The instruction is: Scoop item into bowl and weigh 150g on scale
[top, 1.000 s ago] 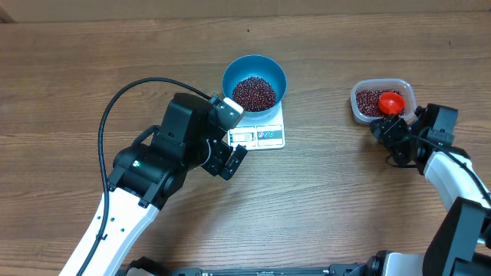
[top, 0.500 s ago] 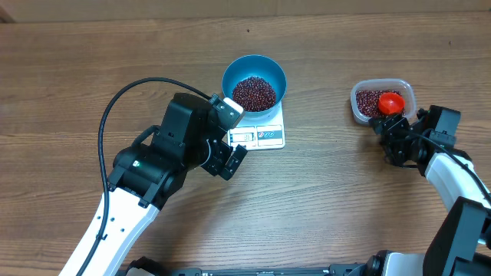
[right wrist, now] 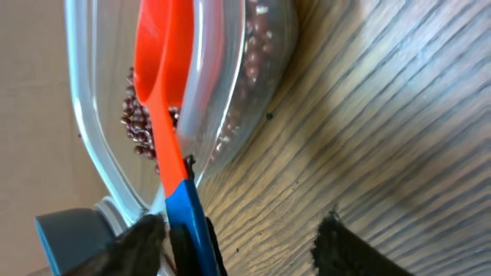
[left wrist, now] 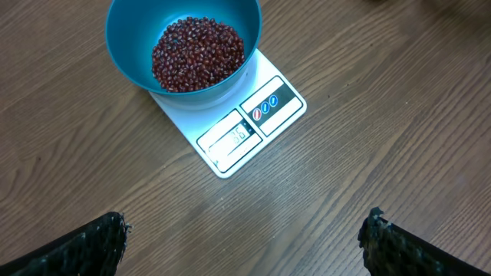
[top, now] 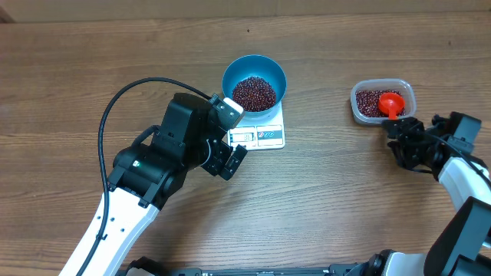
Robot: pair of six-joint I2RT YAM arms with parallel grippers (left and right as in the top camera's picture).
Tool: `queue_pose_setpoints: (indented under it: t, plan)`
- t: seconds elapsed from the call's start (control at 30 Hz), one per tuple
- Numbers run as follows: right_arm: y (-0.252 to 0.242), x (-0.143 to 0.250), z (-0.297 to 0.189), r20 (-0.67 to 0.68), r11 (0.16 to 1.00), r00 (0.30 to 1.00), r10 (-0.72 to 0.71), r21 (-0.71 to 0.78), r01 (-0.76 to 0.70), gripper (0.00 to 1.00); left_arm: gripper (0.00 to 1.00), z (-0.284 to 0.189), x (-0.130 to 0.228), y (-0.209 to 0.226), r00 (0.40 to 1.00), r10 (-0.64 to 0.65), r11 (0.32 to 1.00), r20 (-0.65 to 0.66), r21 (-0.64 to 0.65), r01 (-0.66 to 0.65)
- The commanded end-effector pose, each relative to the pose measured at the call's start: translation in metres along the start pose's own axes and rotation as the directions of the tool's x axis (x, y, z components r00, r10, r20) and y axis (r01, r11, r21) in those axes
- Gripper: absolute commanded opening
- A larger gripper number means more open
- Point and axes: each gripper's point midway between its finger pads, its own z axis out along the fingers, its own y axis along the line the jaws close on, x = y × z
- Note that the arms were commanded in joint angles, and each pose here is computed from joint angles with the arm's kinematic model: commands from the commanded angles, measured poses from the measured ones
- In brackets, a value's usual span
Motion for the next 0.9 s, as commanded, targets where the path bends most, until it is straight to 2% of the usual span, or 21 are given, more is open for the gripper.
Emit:
queue_pose_setpoints:
  t: [0.0, 0.13, 0.43, 0.87]
  plan:
    - [0.009, -0.004, -0.009, -0.004, 0.998, 1.0, 0.006, -0.065, -0.006, 0.54, 0.99, 0.0, 0.0, 0.001, 1.0, 0.016, 1.0, -0.002, -0.002, -0.016]
    - [0.014, -0.004, -0.012, -0.023, 0.994, 1.0, 0.012, -0.112, -0.014, 0.41, 1.0, 0.0, 0.0, 0.001, 1.0, 0.016, 1.0, -0.002, -0.002, -0.016]
    - [0.022, -0.005, -0.014, -0.028, 0.988, 1.0, 0.003, -0.154, -0.007, 0.41, 1.0, 0.0, 0.0, 0.001, 1.0, 0.016, 1.0, -0.002, -0.002, -0.016]
    - [0.016, -0.03, -0.027, 0.035, 0.98, 0.996, 0.08, -0.186, -0.072, 0.26, 1.0, 0.0, 0.0, 0.001, 1.0, 0.016, 1.0, -0.002, -0.002, -0.016]
